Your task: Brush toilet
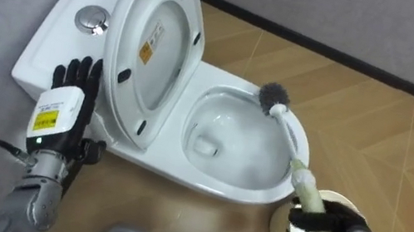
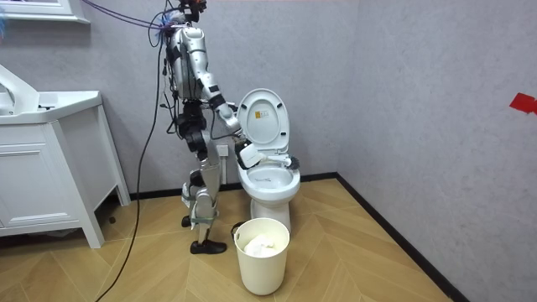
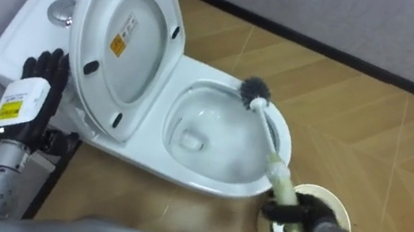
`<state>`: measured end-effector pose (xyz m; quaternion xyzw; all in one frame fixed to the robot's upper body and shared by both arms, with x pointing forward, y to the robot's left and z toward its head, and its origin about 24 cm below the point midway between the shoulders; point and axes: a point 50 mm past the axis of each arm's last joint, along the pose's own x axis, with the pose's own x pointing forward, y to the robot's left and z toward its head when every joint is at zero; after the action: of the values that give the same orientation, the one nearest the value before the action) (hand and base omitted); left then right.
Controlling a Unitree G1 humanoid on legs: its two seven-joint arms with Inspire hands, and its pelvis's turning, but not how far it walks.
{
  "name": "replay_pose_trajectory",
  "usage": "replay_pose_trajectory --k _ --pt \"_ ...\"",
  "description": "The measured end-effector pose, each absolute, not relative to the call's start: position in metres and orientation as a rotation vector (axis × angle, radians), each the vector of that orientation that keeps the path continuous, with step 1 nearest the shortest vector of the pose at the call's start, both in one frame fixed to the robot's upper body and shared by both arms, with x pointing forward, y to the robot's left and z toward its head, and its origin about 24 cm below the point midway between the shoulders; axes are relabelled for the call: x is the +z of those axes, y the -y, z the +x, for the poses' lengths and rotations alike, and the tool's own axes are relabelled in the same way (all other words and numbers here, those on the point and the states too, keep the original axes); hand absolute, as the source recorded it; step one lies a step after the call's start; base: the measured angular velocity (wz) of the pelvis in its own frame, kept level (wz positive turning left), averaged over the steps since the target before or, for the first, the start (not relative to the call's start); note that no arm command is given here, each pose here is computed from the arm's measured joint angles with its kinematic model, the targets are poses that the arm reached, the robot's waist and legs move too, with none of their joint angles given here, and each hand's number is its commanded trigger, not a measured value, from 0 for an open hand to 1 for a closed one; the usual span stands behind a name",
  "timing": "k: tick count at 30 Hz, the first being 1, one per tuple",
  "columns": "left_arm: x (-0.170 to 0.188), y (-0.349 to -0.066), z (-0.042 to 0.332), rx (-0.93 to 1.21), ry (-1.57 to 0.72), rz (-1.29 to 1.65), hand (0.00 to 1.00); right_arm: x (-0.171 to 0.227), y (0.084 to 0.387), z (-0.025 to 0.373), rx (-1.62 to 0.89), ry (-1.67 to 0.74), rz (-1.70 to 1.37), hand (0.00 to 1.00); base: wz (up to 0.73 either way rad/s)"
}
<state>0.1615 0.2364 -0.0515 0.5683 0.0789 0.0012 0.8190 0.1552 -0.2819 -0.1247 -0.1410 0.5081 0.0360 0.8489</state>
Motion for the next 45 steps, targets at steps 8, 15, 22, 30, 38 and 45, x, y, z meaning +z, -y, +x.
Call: replay_pose_trajectory --k 8,15,22,30,38,45 --pt "-0.037 -0.232 0.188 -0.017 -0.076 1.216 0.00 -0.114 0.287 0.179 0.108 -1.048 -0.511 1.00 0.09" --pt "-0.034 -0.230 0.194 -0.035 -0.057 1.214 0.00 -0.115 0.290 0.176 0.132 -1.067 -0.621 1.00 0.08" --pt "-0.032 -0.228 0.198 -0.042 -0.044 1.209 0.00 -0.117 0.289 0.172 0.249 -1.094 -0.824 1.00 0.05" --pt "-0.032 -0.223 0.201 -0.064 -0.039 1.206 0.00 -0.123 0.284 0.160 0.388 -1.093 -1.030 1.00 0.05" --pt "-0.031 -0.223 0.203 -0.067 -0.039 1.213 0.00 -0.126 0.281 0.154 0.436 -1.064 -1.150 1.00 -0.01" --pt "-0.032 -0.219 0.202 -0.074 -0.024 1.211 0.00 -0.122 0.281 0.163 0.410 -1.014 -1.213 1.00 0.01"
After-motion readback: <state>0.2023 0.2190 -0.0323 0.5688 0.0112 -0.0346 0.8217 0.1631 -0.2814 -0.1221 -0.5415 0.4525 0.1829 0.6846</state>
